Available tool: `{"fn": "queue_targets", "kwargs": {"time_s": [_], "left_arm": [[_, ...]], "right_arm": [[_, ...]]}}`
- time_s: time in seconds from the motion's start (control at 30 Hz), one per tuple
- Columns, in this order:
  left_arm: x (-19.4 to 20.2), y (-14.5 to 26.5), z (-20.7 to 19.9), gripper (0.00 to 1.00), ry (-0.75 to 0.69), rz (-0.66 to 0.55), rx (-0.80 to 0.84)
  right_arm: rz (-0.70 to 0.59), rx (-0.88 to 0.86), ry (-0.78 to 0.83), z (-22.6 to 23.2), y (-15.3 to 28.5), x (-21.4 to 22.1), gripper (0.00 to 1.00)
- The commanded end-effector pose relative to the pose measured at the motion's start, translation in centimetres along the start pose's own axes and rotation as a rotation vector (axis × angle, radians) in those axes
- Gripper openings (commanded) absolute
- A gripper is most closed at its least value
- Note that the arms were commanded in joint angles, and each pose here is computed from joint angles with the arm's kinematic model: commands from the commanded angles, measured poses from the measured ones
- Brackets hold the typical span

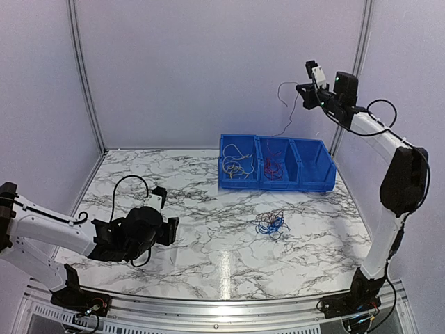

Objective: Untangle the cables

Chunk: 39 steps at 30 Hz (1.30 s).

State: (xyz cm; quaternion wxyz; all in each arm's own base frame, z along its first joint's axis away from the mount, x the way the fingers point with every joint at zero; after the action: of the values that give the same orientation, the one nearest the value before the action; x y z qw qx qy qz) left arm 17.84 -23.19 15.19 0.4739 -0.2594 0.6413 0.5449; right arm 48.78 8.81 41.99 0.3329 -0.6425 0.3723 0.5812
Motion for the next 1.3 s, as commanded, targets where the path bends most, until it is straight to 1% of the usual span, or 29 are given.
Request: {"fn": "queue_targets", "kwargs": {"time_s": [0.0, 0.13, 0.27, 0.33, 0.4, 0.43, 0.5, 0.57, 0.6, 0.63, 0.7, 0.77, 0.87, 0.93, 1.0, 1.03, 1.13, 1.2, 1.27], "left_arm": [[-1.1, 0.4, -0.3, 0.63, 0.010, -0.002, 0.038], [-3.7, 1.2, -1.0, 0.66, 0.017, -0.037, 0.106], [-8.6, 2.3, -2.6, 0.68, 0.000, -0.060, 0.225], [-11.0, 2.5, -3.7, 0.68, -0.026, -0.061, 0.274], [-13.0, 2.5, -4.7, 0.68, -0.047, -0.076, 0.318], [-13.8, 2.4, -5.2, 0.68, -0.057, -0.083, 0.334], [-14.9, 1.7, -5.9, 0.68, -0.071, -0.091, 0.352], [-15.3, 0.7, -5.9, 0.68, -0.054, -0.062, 0.362], [-15.5, 0.3, -5.7, 0.68, -0.008, -0.041, 0.374], [-15.4, -0.4, -5.3, 0.68, 0.042, 0.008, 0.387], [-15.3, -1.1, -4.6, 0.68, 0.156, 0.072, 0.451], [-15.4, -1.6, -4.4, 0.68, 0.213, 0.104, 0.499], [-15.8, -2.1, -4.3, 0.68, 0.180, 0.094, 0.498], [-15.7, -2.5, -4.3, 0.67, 0.134, 0.087, 0.485], [-15.0, -3.0, -4.4, 0.64, 0.053, 0.092, 0.498], [-14.3, -3.3, -4.3, 0.62, 0.031, 0.108, 0.491], [-12.5, -3.7, -4.8, 0.54, -0.016, 0.169, 0.573], [-11.7, -4.2, -5.2, 0.50, -0.032, 0.203, 0.608], [-11.2, -4.6, -5.9, 0.48, -0.047, 0.227, 0.660]], "right_arm": [[0.051, -0.077, -0.075, 0.3, -0.1, 3.3, 0.00], [0.198, -0.151, -0.181, 0.9, -1.2, 8.5, 0.00], [0.354, -0.204, -0.288, 1.4, -2.1, 13.7, 0.00], [0.405, -0.199, -0.326, 1.5, -2.5, 15.5, 0.00], [0.444, -0.190, -0.351, 1.6, -2.7, 16.7, 0.03], [0.457, -0.178, -0.356, 1.8, -2.8, 17.1, 0.07], [0.477, -0.141, -0.356, 1.9, -2.7, 17.4, 0.19], [0.485, -0.115, -0.337, 2.2, -2.2, 17.1, 0.31], [0.486, -0.103, -0.326, 2.3, -1.8, 16.6, 0.37], [0.485, -0.095, -0.320, 2.4, -1.4, 16.2, 0.41], [0.466, -0.074, -0.304, 2.7, 0.0, 14.7, 0.48], [0.415, -0.057, -0.281, 3.2, 2.0, 12.5, 0.54], [0.362, -0.118, -0.251, 4.8, 4.8, 11.1, 0.54], [0.337, -0.220, -0.227, 6.4, 6.7, 11.0, 0.53], [0.327, -0.313, -0.207, 8.1, 8.3, 11.2, 0.51], [0.325, -0.360, -0.198, 8.9, 9.0, 11.6, 0.50], [0.331, -0.493, -0.139, 11.5, 11.1, 13.2, 0.49], [0.358, -0.560, -0.094, 13.2, 12.0, 14.6, 0.48], [0.400, -0.608, -0.070, 14.6, 12.6, 16.2, 0.45]]}}
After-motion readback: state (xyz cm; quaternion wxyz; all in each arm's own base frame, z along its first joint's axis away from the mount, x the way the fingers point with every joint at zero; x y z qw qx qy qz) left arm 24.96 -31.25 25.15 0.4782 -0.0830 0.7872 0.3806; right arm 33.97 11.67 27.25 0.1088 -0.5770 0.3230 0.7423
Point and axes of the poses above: each gripper's point midway between its finger pads, its own y axis back along the fingers, its own z axis along the line the jaws close on, x = y × z, the point moved 9 cm from there along y, back along the fingers, and after that the axes turned 5 degrees about -y, right-handed, at the moved point
